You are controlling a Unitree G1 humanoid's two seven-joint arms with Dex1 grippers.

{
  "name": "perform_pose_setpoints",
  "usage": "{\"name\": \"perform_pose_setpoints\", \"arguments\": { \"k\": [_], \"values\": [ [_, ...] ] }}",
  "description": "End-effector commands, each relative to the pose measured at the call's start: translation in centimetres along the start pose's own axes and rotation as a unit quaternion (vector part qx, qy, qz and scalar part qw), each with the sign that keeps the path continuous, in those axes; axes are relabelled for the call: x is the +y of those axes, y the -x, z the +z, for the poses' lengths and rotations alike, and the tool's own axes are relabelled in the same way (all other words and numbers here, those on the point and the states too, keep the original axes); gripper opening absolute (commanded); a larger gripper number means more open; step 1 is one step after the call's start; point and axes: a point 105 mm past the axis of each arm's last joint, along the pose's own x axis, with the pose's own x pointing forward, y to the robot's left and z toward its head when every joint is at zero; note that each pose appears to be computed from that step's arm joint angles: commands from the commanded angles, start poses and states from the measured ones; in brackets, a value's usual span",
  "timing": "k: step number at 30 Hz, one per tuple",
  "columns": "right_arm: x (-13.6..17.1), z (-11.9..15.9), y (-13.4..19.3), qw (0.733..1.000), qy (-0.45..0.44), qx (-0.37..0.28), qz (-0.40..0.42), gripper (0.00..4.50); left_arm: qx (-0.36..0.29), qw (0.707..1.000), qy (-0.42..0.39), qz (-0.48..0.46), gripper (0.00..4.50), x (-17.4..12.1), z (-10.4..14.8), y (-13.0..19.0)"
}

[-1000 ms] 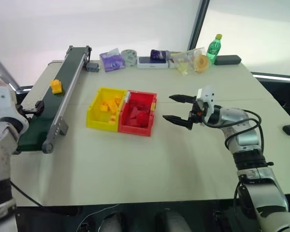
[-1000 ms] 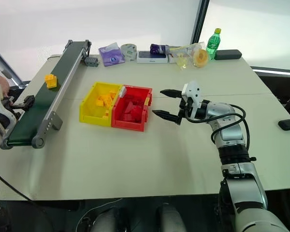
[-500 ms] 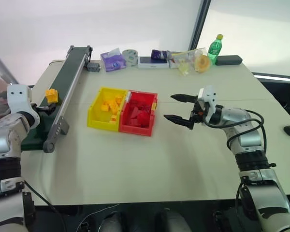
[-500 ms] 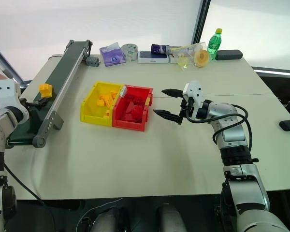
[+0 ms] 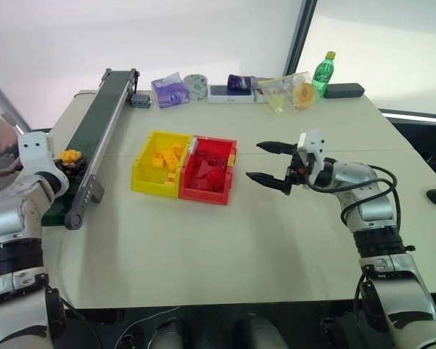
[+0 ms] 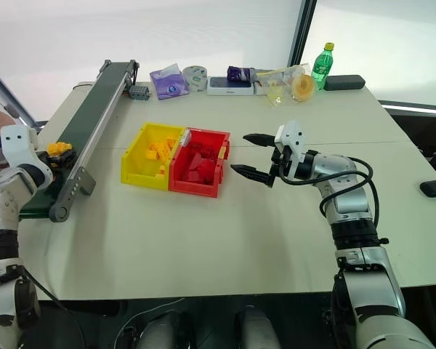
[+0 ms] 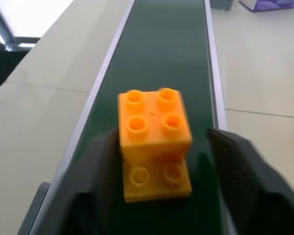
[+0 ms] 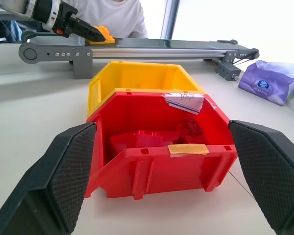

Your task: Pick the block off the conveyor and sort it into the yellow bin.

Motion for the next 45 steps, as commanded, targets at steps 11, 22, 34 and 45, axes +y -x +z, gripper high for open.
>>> {"name": "perform_pose_setpoints", "arguments": {
  "k": [11,22,34,45],
  "values": [
    [-0.1,1.3,0.4,1.0,0.021,-0.017,-0.005,4.5,-0.153,0.976,-0.018,-0.153,1.27,-7.0,7.0,2.2],
    [-0.4,1.5,0.5,0.999,0.026,-0.017,-0.013,4.5,-0.118,0.954,-0.062,-0.268,1.27,-16.5,5.0,-0.2],
    [-0.1,1.3,1.0,0.999,0.024,-0.015,-0.025,4.5,-0.137,0.949,-0.065,-0.276,4.43,-17.4,4.8,-0.7],
    [-0.2,1.1,0.8,1.0,0.02,-0.011,-0.017,4.5,-0.118,0.956,-0.081,-0.257,4.43,-7.7,4.5,6.0]
  ]
}}
